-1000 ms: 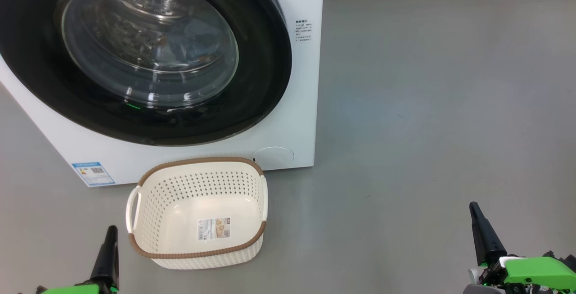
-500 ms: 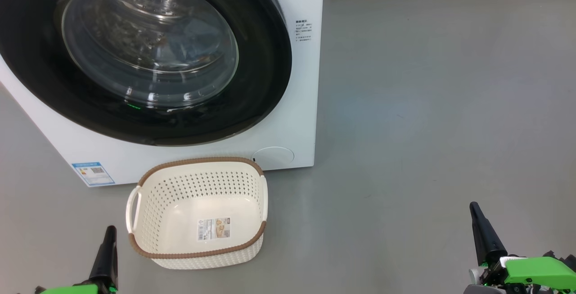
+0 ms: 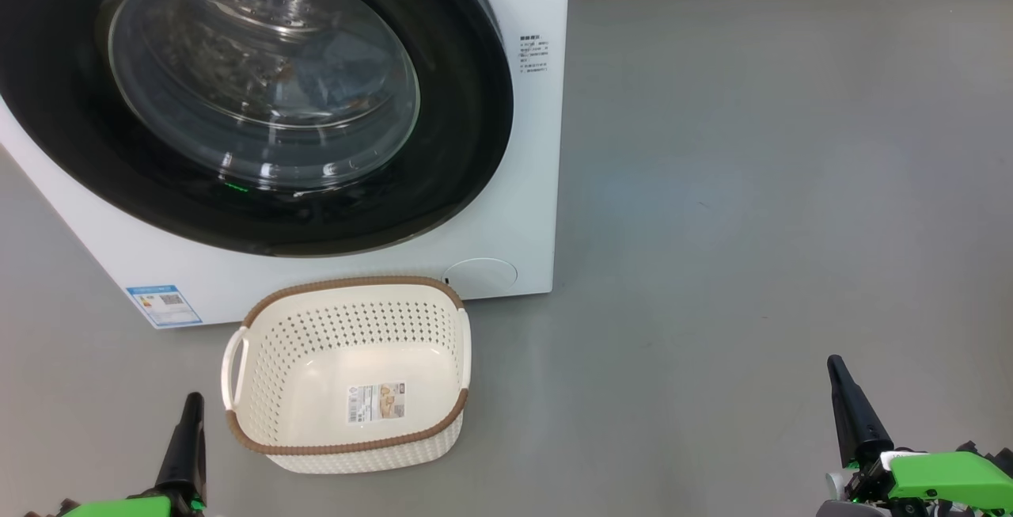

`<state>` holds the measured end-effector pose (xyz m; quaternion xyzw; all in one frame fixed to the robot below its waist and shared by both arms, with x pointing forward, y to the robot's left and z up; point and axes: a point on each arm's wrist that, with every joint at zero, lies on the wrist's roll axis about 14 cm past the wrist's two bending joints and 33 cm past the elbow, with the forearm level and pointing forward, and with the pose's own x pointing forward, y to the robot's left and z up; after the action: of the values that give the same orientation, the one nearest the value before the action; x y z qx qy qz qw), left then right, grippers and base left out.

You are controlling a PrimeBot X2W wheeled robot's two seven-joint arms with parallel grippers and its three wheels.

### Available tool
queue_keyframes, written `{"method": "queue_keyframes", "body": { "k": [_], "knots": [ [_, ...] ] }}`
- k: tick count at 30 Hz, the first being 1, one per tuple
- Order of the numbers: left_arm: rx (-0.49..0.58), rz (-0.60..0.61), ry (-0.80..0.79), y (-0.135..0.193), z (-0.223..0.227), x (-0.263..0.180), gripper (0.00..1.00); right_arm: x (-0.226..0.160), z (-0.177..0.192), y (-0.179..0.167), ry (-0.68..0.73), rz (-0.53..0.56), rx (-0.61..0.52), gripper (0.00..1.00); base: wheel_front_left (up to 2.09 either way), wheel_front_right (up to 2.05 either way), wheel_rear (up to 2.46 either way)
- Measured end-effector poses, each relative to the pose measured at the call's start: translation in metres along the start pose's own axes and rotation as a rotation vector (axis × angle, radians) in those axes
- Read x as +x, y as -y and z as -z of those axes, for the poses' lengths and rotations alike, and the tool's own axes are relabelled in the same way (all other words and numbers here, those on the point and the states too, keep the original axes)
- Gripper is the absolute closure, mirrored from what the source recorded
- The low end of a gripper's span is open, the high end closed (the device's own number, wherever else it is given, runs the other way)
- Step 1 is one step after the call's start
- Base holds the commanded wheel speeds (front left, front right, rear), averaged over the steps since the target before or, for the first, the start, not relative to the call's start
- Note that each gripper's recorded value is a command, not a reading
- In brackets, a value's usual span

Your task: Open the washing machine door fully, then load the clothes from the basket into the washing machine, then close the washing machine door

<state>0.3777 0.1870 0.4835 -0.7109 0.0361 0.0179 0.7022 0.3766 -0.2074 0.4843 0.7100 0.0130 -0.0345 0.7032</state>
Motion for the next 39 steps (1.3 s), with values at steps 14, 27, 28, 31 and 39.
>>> {"method": "queue_keyframes", "body": {
  "k": [14,27,28,31,39],
  "knots": [
    [-0.003,0.000,0.000,0.0000,0.0003,0.0000,1.00,0.0000,-0.0003,0.0000,0.001,0.000,0.000,1.00,0.00,0.00,0.00],
    [-0.002,0.000,0.001,0.0000,0.0001,0.0000,1.00,-0.0001,-0.0008,0.0000,0.002,0.000,0.001,1.00,0.00,0.00,0.00],
    [-0.002,0.000,0.001,0.0000,0.0000,0.0000,1.00,-0.0001,-0.0008,0.0001,0.003,0.000,0.001,1.00,0.00,0.00,0.00],
    [-0.003,0.000,0.002,0.0000,-0.0001,0.0000,1.00,-0.0001,-0.0009,0.0001,0.003,0.000,0.001,1.00,0.00,0.00,0.00],
    [-0.003,0.000,0.002,0.0000,-0.0004,0.0000,1.00,-0.0001,-0.0011,0.0000,0.004,0.000,0.001,1.00,0.00,0.00,0.00]
  ]
}}
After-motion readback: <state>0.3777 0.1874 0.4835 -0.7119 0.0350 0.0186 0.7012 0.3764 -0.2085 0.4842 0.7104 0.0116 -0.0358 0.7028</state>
